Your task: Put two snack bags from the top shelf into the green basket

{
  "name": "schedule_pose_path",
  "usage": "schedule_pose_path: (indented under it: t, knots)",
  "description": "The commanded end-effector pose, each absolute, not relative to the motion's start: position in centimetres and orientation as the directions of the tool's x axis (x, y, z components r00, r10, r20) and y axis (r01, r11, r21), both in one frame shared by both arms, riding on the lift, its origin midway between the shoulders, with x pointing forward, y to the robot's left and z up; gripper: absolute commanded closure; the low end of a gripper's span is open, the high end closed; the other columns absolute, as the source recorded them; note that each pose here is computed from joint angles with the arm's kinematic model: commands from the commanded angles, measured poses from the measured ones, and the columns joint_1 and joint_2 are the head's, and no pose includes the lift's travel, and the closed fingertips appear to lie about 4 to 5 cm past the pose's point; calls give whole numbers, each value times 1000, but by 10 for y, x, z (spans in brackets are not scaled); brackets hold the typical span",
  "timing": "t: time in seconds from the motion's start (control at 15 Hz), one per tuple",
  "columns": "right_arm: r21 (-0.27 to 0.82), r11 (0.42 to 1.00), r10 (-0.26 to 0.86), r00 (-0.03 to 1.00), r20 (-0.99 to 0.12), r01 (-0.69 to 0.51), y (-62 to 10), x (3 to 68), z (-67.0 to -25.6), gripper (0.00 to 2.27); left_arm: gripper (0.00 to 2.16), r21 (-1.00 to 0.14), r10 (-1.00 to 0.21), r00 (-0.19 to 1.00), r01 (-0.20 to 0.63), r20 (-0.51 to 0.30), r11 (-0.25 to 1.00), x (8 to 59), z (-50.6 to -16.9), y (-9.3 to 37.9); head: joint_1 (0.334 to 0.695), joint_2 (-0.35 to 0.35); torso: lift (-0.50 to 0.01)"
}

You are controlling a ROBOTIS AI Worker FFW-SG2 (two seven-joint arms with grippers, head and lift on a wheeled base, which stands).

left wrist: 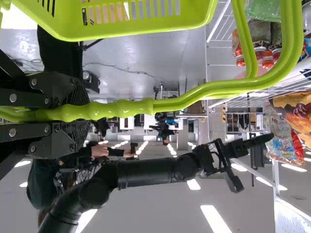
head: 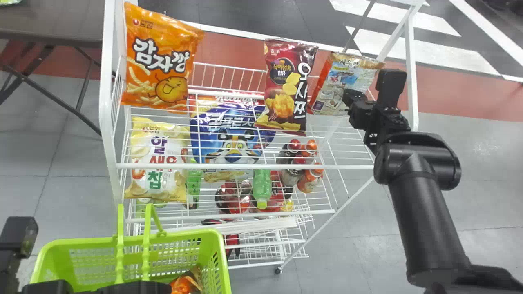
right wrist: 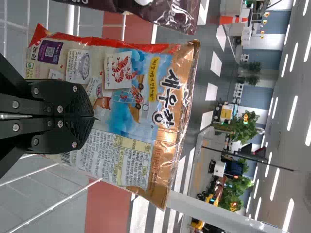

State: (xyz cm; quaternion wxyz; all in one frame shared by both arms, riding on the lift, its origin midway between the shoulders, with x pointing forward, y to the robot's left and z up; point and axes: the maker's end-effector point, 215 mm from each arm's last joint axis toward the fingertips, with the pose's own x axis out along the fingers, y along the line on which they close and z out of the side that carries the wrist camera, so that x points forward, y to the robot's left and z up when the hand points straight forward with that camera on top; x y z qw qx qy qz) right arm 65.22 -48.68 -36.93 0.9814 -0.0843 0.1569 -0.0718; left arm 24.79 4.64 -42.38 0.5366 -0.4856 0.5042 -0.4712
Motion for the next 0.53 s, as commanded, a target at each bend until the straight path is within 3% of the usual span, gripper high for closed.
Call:
schedule_pose_path:
  t: [0.0, 0.47]
  knots:
    - [-197, 974, -165, 940, -298, 109, -480, 639, -365, 2186, 2145, -996, -996, 42, 10, -83, 83, 246, -424, 46, 695, -350, -1]
    - [-213, 972, -146, 965, -219, 99, -448, 629, -316, 2186, 2145, -997, -996, 49, 10, -80, 80, 247, -423, 48, 695, -350, -1]
